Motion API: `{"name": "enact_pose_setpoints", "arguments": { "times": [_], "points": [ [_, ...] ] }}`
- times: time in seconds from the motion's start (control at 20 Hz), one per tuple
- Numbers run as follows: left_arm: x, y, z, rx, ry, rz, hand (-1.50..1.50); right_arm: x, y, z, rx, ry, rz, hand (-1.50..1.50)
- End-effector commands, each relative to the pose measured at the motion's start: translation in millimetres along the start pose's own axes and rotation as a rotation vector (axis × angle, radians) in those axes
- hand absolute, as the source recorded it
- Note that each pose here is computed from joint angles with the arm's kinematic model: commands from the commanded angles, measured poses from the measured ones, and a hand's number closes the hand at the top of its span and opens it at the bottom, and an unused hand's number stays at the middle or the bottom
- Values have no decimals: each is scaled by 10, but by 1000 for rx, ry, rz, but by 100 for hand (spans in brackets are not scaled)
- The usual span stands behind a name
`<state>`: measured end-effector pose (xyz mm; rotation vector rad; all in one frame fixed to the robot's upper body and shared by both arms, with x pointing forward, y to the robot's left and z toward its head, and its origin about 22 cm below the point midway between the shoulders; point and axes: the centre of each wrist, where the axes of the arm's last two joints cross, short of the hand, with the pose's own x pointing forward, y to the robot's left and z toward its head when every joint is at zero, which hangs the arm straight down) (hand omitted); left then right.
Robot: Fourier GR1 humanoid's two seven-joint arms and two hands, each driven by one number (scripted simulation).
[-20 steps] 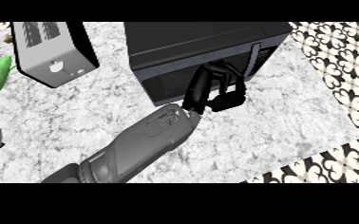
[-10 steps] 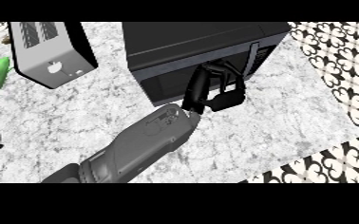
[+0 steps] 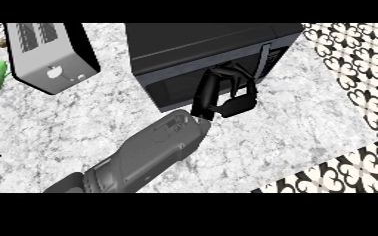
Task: Pick up the milk, place it into the microwave and close the microwave
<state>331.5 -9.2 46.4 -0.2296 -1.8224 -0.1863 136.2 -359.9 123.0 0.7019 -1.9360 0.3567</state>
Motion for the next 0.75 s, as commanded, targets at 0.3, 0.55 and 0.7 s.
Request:
{"name": "enact_pose_setpoints", "arguments": {
  "times": [0.3,0.55,0.7],
  "points": [
    [-59,180,-184,120,2,-27,150,58,6,-33,43,15,-15,-150],
    [-95,187,-153,131,-6,-21,150,90,17,-62,65,16,-16,-150],
    [-108,197,-157,132,-13,-21,150,107,18,-79,58,2,-11,-150]
  ]
}}
